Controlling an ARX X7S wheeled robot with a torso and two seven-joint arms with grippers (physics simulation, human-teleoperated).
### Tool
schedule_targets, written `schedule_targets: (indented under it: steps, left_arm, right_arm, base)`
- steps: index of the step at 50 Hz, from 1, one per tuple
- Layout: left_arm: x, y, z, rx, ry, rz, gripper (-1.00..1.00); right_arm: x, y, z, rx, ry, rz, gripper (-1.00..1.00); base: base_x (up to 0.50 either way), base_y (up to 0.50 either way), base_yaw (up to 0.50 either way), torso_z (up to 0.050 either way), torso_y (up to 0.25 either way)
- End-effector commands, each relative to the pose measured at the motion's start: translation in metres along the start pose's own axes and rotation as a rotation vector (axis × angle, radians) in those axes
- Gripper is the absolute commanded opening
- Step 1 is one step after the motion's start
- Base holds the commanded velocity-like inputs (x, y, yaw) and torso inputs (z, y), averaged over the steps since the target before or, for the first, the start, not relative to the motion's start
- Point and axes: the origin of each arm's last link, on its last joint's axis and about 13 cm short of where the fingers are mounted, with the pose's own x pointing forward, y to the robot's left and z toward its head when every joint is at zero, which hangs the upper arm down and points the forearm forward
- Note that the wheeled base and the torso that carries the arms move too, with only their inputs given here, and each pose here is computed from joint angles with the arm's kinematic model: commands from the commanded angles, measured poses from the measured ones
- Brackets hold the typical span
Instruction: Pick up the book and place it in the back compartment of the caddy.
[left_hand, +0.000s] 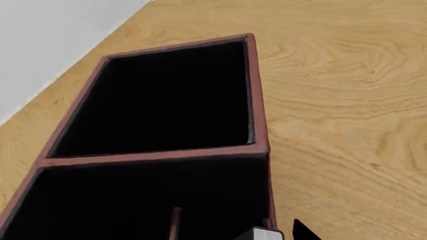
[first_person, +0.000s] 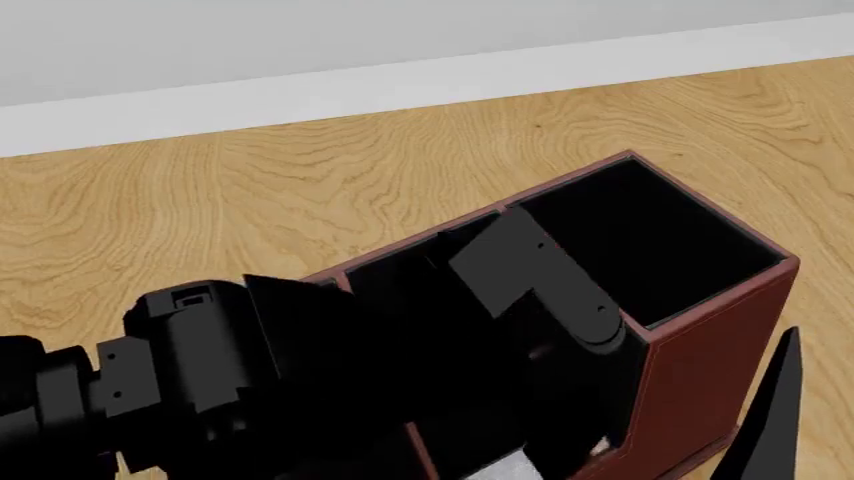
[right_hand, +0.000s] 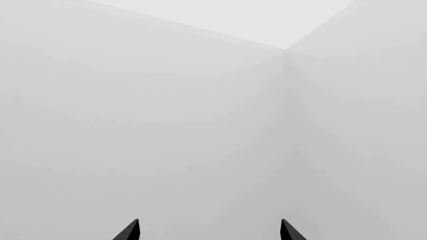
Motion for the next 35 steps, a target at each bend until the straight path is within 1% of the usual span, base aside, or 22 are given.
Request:
schedule_targets:
  steps: [1, 7, 11, 12, 13, 17, 23, 30, 35]
  left_arm:
    - [-0.004, 0.005, 0.028, -0.004, -0.096, 0.019, 1.00]
    - [-0.007, 0.010, 0.036, 0.017, -0.116, 0.063, 1.00]
    - [-0.009, 0.013, 0.040, 0.035, -0.126, 0.104, 1.00]
    - [-0.010, 0.015, 0.042, 0.041, -0.126, 0.131, 1.00]
    - [-0.010, 0.014, 0.043, 0.047, -0.129, 0.127, 1.00]
    - [-0.012, 0.017, 0.047, 0.063, -0.137, 0.170, 1.00]
    - [-0.016, 0.020, 0.057, 0.062, -0.177, 0.198, 1.00]
    - [-0.017, 0.025, 0.062, 0.050, -0.197, 0.216, 1.00]
    - [-0.025, 0.026, 0.068, 0.046, -0.230, 0.231, 1.00]
  right_arm:
    - [0.001, 0.002, 0.001, 0.008, -0.039, 0.021, 1.00]
    - [0.002, 0.002, 0.001, 0.010, -0.038, 0.025, 1.00]
    - [0.002, 0.002, 0.002, 0.010, -0.039, 0.026, 1.00]
    - [0.002, 0.003, 0.002, 0.010, -0.040, 0.026, 1.00]
    - [0.002, 0.002, 0.002, 0.011, -0.040, 0.026, 1.00]
    - [0.002, 0.003, 0.002, 0.010, -0.041, 0.027, 1.00]
    - [0.002, 0.003, 0.002, 0.012, -0.043, 0.031, 1.00]
    - [0.002, 0.004, 0.004, 0.011, -0.046, 0.029, 1.00]
    - [0.002, 0.004, 0.003, 0.012, -0.045, 0.031, 1.00]
  base:
    - [0.00, 0.00, 0.00, 0.000, 0.000]
    - [0.00, 0.00, 0.00, 0.000, 0.000]
    - [0.00, 0.00, 0.00, 0.000, 0.000]
    - [0.00, 0.00, 0.00, 0.000, 0.000]
    - [0.00, 0.00, 0.00, 0.000, 0.000]
    - [0.00, 0.00, 0.00, 0.000, 0.000]
    - [0.00, 0.00, 0.00, 0.000, 0.000]
    - [0.00, 0.00, 0.00, 0.000, 0.000]
    - [0.00, 0.00, 0.00, 0.000, 0.000]
